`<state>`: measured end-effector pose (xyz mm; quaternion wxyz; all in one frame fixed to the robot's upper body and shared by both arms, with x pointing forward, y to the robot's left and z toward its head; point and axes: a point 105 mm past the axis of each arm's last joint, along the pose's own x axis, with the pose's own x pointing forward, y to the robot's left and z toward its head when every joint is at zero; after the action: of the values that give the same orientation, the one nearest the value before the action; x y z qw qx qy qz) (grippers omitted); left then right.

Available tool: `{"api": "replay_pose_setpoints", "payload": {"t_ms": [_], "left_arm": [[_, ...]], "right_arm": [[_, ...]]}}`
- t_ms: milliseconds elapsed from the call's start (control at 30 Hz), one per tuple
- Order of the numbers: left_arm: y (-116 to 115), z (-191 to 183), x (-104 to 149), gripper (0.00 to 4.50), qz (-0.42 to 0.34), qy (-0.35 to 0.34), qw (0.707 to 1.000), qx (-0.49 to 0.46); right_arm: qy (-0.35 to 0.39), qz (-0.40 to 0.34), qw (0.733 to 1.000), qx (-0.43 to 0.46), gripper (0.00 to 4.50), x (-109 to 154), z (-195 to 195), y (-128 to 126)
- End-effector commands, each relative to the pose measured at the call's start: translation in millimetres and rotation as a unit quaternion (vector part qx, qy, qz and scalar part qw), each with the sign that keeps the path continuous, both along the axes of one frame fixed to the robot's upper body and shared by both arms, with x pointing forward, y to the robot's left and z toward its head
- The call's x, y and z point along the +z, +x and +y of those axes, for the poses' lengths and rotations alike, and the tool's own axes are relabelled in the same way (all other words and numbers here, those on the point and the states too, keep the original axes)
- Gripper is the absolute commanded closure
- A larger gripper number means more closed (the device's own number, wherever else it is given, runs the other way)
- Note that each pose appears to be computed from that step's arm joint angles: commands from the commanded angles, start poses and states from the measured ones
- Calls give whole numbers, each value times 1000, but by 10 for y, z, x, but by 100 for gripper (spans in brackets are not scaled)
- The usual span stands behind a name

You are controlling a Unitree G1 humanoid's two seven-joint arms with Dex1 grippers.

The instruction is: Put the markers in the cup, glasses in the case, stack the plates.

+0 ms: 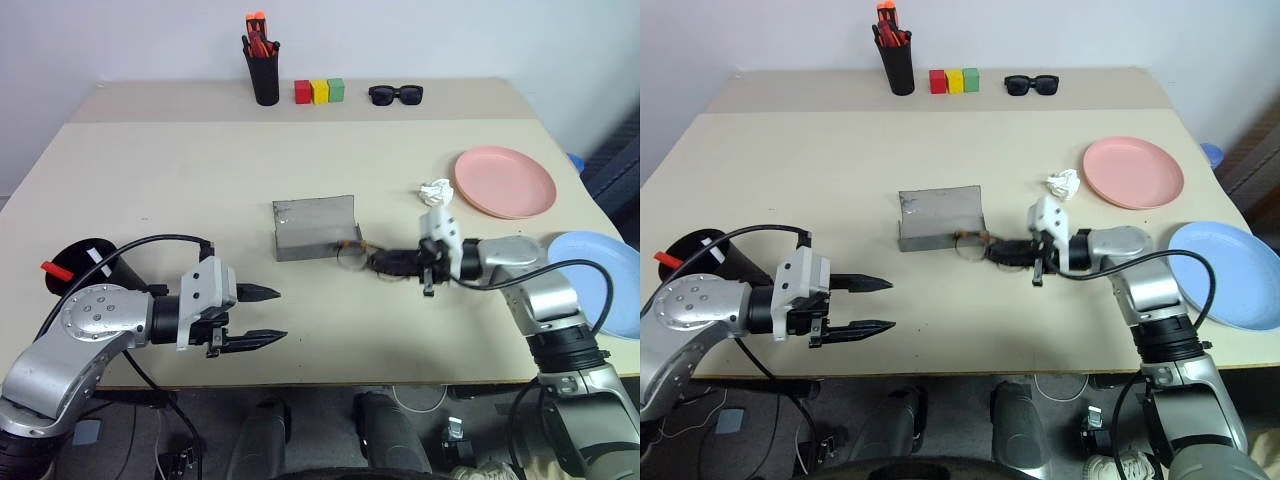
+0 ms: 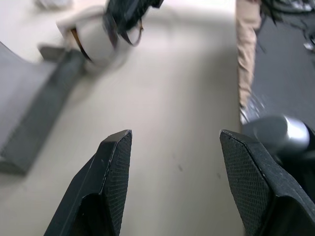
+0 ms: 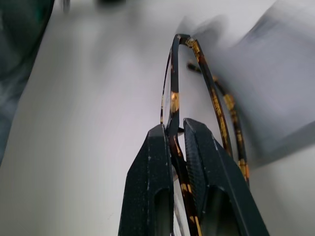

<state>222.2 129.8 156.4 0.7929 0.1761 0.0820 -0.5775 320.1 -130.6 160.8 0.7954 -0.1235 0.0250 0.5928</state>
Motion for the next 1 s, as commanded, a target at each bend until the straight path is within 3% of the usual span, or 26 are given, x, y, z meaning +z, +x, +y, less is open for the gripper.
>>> {"api": "replay_pose_setpoints", "payload": {"t_ms": [33,400,733,867,1000], "left_arm": [[-25,-66,67,161,-15,-14,1000,3],[15,-135,124,161,-31,-28,999,29],[23,-107,139,161,-37,-31,997,59],[34,-109,139,161,-37,-33,997,64],[65,-108,144,161,-38,-33,996,68]], "right_arm": [[32,-61,998,-2,449,297,61,116],[61,-147,987,6,449,305,625,564],[57,-105,991,59,449,62,915,549],[38,-87,994,62,296,-70,901,536],[39,-94,994,40,95,-105,821,548]]}}
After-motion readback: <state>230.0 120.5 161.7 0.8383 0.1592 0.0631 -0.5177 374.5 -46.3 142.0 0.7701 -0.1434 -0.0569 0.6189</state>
